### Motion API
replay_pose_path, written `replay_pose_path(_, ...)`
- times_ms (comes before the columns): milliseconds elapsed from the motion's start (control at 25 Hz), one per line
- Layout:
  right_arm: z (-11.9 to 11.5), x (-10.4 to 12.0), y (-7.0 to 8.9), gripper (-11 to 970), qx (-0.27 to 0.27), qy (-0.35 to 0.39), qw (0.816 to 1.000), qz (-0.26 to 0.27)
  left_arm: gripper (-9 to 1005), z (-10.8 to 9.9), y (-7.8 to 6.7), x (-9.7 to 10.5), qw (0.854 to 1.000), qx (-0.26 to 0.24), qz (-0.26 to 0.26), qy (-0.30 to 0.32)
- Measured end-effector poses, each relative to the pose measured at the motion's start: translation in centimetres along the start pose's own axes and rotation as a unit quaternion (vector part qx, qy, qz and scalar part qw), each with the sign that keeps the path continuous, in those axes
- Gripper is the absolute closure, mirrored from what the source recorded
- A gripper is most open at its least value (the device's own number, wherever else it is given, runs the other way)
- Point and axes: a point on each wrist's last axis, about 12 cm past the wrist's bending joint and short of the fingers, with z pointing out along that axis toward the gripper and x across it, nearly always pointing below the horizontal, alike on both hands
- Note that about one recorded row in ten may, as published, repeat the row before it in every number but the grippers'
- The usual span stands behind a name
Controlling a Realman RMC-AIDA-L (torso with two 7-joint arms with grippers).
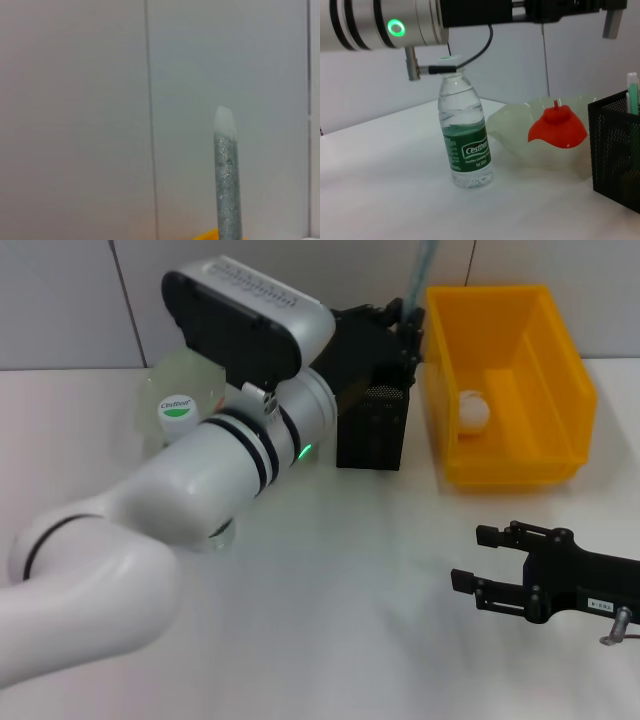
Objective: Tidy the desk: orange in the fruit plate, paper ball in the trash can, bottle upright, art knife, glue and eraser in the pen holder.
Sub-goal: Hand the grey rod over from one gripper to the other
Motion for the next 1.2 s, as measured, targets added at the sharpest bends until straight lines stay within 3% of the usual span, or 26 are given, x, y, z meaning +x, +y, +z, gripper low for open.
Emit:
replay_pose_path(280,0.0,0.1,0.1,218,-0.001,0.0,1.0,0.001,826,0.7,-0.3,-3.7,0.999,0.042,-0.001,0.035)
replay_pose_path(360,0.0,0.2,0.1,218,-0.001,0.001,1.0,0.001,826,0.7,-0.2,-4.0,0.998,0.044,-0.001,0.036)
replay_pose_path(600,-0.1,0.4,0.3,218,-0.001,0.002,1.0,0.002,827,0.8,1.6,-5.8,0.999,0.028,-0.007,0.033)
replay_pose_path(680,0.0,0.5,0.3,218,-0.002,0.002,1.0,0.002,827,0.8,1.6,-5.8,0.999,0.028,-0.007,0.033)
replay_pose_path(800,0.0,0.5,0.4,218,-0.003,0.003,1.0,0.002,827,0.9,3.1,-6.9,0.998,0.029,-0.022,0.043)
replay_pose_path(1040,-0.2,0.6,0.5,218,-0.004,0.001,1.0,0.004,826,0.3,4.5,-6.9,0.997,0.062,-0.02,0.039)
replay_pose_path(1200,-0.3,0.6,0.6,219,-0.006,-0.001,1.0,0.005,827,-1.2,5.4,-6.0,0.996,0.088,-0.017,0.007)
